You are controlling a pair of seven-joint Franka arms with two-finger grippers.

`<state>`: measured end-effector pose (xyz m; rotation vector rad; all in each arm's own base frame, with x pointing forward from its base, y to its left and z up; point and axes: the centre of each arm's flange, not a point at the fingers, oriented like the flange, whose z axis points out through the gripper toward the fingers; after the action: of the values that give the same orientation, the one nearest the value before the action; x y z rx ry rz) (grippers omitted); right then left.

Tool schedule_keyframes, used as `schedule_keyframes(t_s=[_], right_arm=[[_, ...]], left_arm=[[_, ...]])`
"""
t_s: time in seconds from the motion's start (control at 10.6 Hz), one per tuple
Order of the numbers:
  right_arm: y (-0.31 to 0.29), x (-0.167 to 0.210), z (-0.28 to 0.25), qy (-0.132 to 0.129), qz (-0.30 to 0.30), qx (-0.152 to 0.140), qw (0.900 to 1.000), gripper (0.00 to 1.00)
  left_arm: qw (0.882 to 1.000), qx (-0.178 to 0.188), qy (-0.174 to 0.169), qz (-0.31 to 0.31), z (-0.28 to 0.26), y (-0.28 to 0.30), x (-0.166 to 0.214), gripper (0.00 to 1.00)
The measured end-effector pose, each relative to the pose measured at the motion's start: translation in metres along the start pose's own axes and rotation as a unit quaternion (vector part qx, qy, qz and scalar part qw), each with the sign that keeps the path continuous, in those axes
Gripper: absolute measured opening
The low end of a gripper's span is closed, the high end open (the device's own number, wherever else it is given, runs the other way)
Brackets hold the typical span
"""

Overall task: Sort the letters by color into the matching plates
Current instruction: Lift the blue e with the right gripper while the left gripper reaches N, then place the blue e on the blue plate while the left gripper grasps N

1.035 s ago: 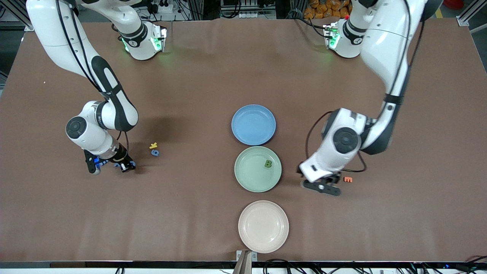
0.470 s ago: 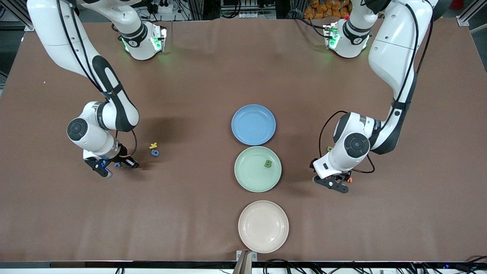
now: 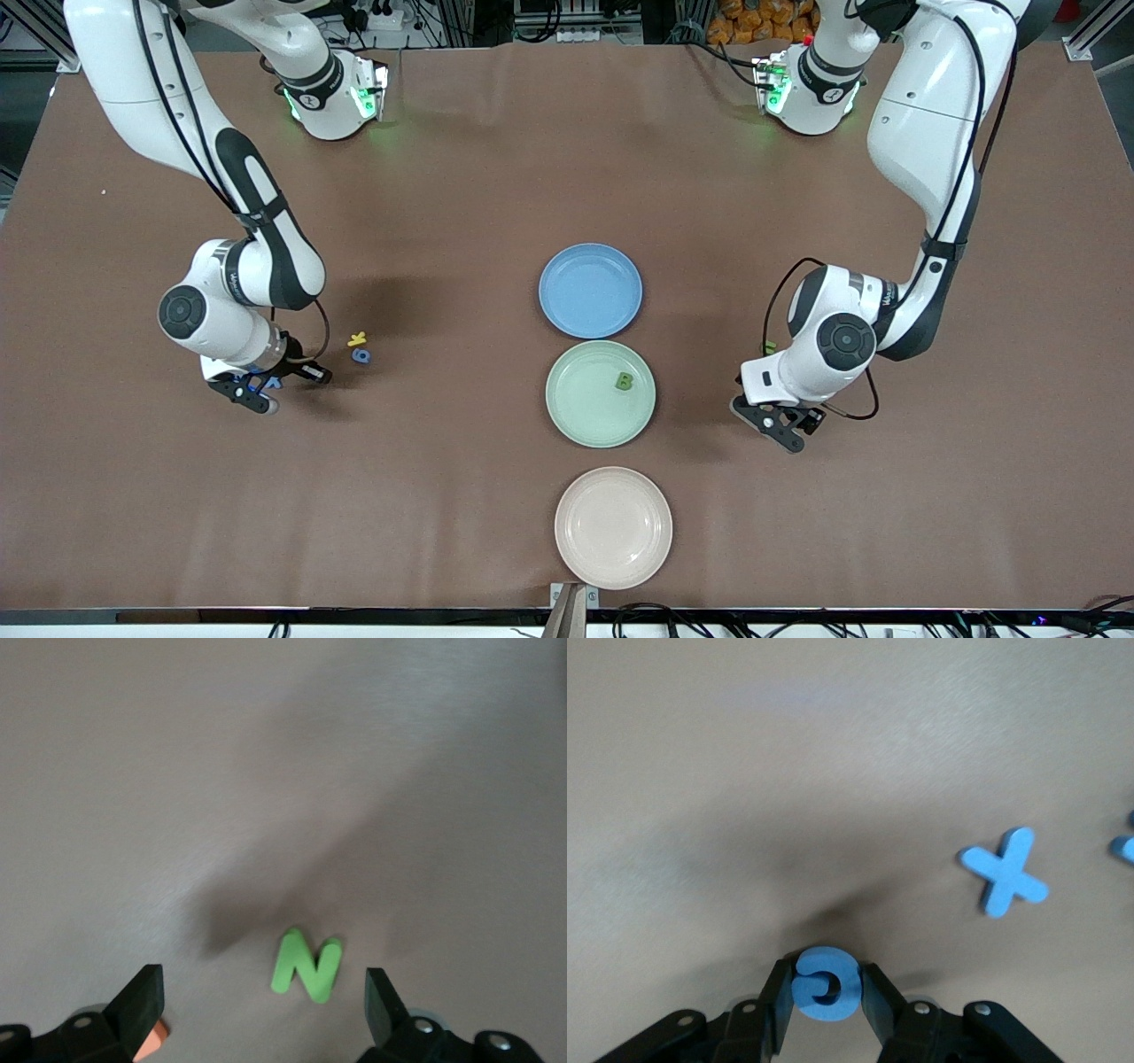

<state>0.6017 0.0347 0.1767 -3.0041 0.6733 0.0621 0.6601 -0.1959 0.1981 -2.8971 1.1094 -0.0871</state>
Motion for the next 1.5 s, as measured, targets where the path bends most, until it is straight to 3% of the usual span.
schedule_keyframes(t_s=[0.28, 0.75, 1.13, 1.5], right_arm=[[-0.015, 0.005, -0.013, -0.012, -0.009, 0.001, 1.000, 0.38], [-0.049, 0.001, -0.041, -0.026, -0.038, 0.003, 0.999, 0.38], [-0.118, -0.040, -0.062, -0.022, -0.108, 0.008, 0.994, 0.38], [-0.199, -0.094, -0.086, -0.018, -0.181, 0.015, 0.983, 0.38]], left_arm=[[0.998, -0.012, 0.006, 0.055, 0.000, 0.023, 0.009, 1.00], [0.997, -0.021, -0.001, 0.070, 0.010, 0.032, 0.007, 1.00], [0.997, -0.025, -0.008, 0.077, 0.019, 0.016, -0.005, 1.00], [0.997, -0.030, -0.009, 0.074, 0.023, 0.007, -0.011, 0.93]])
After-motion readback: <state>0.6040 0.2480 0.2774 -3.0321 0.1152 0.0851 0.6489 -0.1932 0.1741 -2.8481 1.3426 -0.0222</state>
